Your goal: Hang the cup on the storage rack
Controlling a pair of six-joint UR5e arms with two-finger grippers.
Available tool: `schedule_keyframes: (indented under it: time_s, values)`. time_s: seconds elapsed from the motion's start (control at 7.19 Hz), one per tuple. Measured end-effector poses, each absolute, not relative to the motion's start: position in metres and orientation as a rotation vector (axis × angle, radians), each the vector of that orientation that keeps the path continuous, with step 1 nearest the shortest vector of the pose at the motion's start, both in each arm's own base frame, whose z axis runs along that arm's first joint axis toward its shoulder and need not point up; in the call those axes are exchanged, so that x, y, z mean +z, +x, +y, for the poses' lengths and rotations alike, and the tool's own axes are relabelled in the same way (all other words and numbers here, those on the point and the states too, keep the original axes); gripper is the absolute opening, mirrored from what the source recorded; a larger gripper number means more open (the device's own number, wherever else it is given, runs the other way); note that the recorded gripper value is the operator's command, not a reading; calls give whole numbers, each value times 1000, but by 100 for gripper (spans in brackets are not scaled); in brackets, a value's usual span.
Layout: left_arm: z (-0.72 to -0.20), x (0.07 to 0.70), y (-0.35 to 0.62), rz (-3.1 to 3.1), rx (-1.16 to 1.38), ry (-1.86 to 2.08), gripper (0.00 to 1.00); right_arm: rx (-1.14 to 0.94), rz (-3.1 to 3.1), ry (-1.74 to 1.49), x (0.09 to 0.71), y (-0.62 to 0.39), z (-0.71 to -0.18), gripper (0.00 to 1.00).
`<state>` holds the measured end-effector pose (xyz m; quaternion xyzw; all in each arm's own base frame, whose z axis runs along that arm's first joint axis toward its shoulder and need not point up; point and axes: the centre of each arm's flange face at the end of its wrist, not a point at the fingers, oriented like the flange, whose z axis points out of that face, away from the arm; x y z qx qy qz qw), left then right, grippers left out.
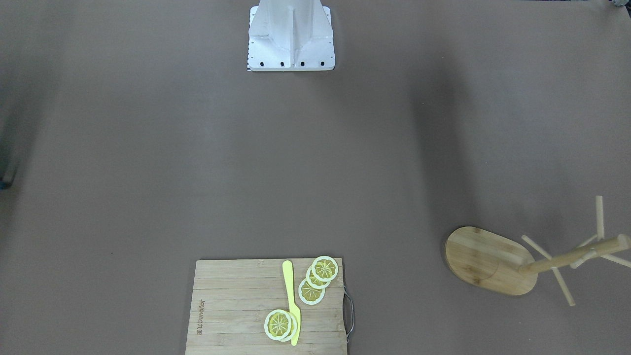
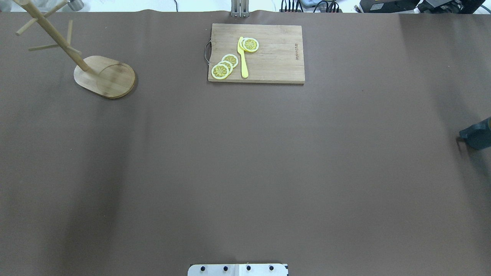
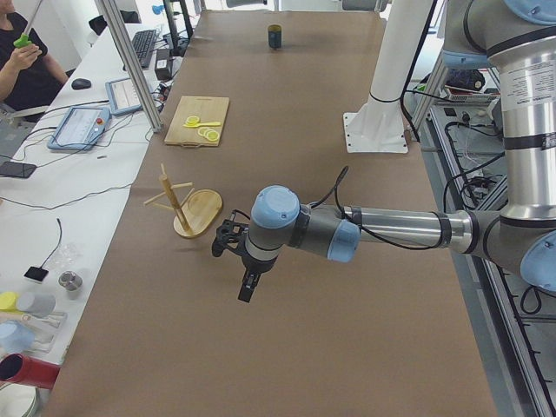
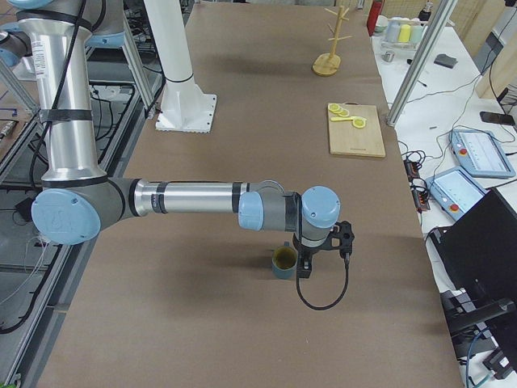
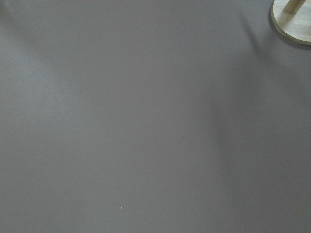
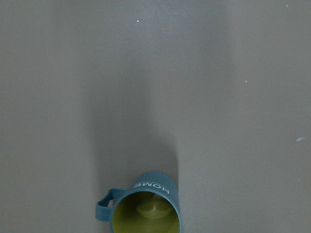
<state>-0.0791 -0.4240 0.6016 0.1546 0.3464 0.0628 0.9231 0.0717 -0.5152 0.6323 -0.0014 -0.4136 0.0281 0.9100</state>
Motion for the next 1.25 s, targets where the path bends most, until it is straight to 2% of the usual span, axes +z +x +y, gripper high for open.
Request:
schedule_keyframes:
  time_s: [1.25]
  values:
    - [-438,623,-81,713,124,292,98,50,-849,15,624,72,-520,100]
